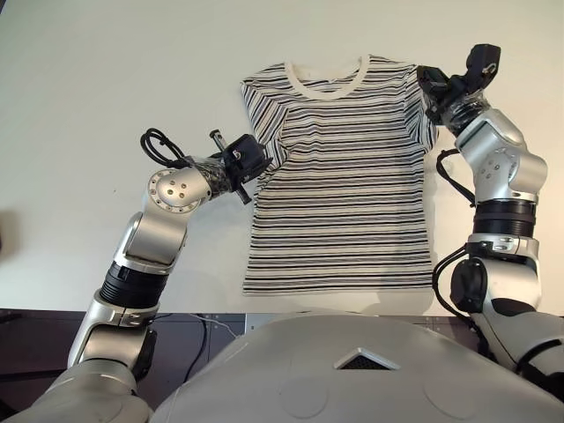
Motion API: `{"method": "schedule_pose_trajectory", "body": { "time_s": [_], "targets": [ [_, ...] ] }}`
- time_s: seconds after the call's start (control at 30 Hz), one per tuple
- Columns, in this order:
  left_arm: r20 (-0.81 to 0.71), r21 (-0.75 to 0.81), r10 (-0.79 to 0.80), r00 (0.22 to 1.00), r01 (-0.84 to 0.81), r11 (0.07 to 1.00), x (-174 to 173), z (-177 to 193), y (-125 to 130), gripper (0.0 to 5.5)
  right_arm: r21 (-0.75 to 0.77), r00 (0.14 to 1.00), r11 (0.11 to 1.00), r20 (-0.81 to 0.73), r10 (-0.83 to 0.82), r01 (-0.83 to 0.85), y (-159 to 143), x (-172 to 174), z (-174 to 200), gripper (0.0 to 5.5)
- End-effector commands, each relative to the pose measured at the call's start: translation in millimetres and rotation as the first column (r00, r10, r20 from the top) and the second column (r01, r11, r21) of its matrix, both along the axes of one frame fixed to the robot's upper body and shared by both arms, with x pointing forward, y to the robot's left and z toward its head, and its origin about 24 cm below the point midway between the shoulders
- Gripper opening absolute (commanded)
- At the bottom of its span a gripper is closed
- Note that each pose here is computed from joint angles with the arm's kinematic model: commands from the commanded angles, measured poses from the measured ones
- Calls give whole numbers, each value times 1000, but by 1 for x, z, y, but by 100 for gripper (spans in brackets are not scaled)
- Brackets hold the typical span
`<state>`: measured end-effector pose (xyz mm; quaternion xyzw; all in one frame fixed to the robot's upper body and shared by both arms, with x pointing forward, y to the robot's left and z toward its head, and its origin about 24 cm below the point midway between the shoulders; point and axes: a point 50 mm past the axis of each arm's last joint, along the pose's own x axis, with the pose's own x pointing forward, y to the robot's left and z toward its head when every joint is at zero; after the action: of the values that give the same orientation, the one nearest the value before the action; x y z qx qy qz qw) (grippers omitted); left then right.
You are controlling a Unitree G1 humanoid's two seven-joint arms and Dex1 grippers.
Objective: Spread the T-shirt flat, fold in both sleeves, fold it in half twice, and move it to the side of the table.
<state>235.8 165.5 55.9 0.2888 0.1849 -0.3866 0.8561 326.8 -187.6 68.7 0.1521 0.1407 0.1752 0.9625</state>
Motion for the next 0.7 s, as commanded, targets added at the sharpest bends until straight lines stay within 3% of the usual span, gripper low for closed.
{"method": "schedule_pose_trajectory", "body": {
  "time_s": [0.03,0.13,0.23,0.33,0.43,0.57,0.7],
  "targets": [
    [17,9,-1,1000,1,1000,3,3,-3,118,-52,997,996,-30,76,-78,20,0,-8,16],
    [18,14,-12,1000,11,1000,4,1,-6,118,-85,997,994,-55,63,-67,22,4,-20,16],
    [24,16,-5,1000,4,1000,3,0,-6,118,-94,996,993,-29,-81,77,-17,1,-16,16],
    [25,16,15,1000,-15,1000,0,-3,-5,118,-76,986,985,-56,-159,155,-42,-6,-21,61],
    [21,26,17,1000,-17,1000,0,-6,-4,118,-122,966,976,-164,-198,179,-50,-10,-41,124],
    [17,30,7,1000,-8,1000,2,-6,-3,118,-127,953,977,-230,-197,171,-52,-15,-60,124],
    [1,44,-5,1000,5,999,-1,-8,-1,118,-140,959,970,-177,-221,198,-60,-15,-57,124]
  ]
}}
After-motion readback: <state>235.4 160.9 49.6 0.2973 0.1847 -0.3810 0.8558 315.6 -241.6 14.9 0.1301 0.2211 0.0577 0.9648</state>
